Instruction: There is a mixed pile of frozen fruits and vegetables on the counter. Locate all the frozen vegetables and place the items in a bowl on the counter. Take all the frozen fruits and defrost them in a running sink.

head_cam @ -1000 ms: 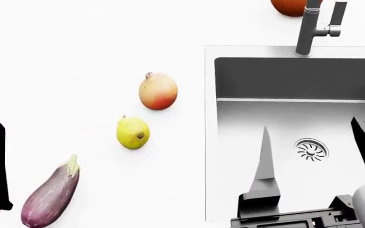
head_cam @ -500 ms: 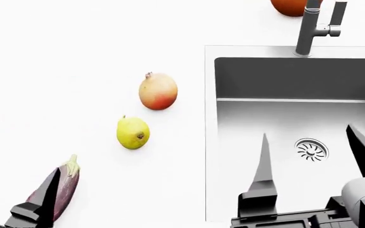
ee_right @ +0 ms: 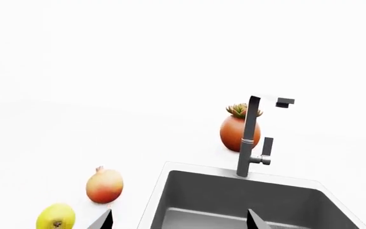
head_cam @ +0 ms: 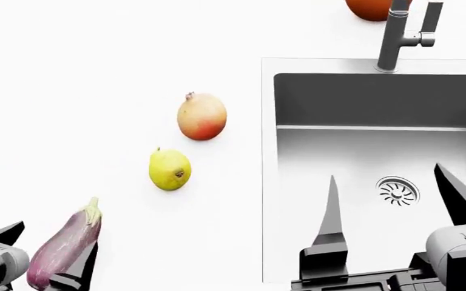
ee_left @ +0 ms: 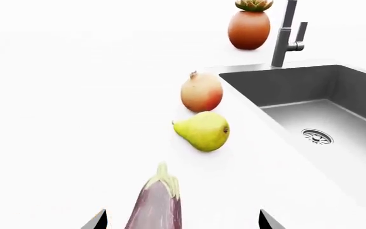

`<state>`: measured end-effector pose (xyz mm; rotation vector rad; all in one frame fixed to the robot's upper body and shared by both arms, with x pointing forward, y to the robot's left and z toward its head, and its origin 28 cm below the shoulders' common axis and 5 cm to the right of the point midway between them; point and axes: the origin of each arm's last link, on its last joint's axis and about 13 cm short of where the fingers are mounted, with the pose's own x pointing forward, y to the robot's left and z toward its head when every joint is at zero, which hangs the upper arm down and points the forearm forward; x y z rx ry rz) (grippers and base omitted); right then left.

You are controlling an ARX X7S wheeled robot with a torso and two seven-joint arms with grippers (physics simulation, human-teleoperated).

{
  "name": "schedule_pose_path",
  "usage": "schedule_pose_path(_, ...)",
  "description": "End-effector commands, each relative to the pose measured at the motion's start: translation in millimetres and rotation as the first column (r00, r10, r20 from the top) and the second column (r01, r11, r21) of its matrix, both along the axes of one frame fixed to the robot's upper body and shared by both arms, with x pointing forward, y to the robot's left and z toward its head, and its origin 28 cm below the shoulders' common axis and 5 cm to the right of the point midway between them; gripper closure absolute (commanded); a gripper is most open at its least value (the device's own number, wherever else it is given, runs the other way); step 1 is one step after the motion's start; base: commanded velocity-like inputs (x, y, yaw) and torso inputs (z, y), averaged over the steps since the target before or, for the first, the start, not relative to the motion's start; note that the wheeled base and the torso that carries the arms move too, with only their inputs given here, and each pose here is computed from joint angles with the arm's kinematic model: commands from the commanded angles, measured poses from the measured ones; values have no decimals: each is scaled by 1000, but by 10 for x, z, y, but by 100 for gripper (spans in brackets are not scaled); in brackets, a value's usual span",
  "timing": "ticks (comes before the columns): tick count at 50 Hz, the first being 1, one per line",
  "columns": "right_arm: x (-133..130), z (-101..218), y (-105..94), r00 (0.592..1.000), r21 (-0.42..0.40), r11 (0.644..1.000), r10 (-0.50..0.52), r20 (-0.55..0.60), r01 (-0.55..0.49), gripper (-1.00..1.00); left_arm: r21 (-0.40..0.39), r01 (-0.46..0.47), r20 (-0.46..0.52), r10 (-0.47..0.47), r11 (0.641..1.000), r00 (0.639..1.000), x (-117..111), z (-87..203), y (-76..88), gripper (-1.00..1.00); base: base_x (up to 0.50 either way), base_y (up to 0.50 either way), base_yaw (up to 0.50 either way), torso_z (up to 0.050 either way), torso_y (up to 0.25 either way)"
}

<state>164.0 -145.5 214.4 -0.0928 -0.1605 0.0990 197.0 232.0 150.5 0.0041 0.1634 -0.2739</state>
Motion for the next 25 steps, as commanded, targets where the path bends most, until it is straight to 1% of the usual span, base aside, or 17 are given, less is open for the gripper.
schedule_pose_path(1, 2, -2, -1, 1000, 1, 1000, -1, -2, 1, -100, -8, -1, -51, 0, 1000, 999, 40, -92, -16, -100, 0, 0, 0, 0, 0)
schedule_pose_path(7, 5, -6, 3, 1000, 0, 1000, 0, -4, 0, -100, -11, -20, -65, 19, 1000, 998, 66, -127, 20, -100, 0, 0, 0, 0, 0)
schedule_pose_path(19, 7, -9, -2, 1000, 5, 1000, 1, -4, -1, -100, -1, -30, -102, 30, 1000, 994, 129, -246, 22, -100, 0, 0, 0, 0, 0)
schedule_pose_path(20, 10, -11, -1, 1000, 14, 1000, 9, -4, -8, -100, -9, -45, -119, 44, 999, 992, 155, -281, 28, -100, 0, 0, 0, 0, 0)
schedule_pose_path(25, 14, -16, 2, 1000, 11, 1000, 9, -7, -9, -100, -9, -70, -132, 68, 998, 989, 203, -343, 56, -100, 0, 0, 0, 0, 0)
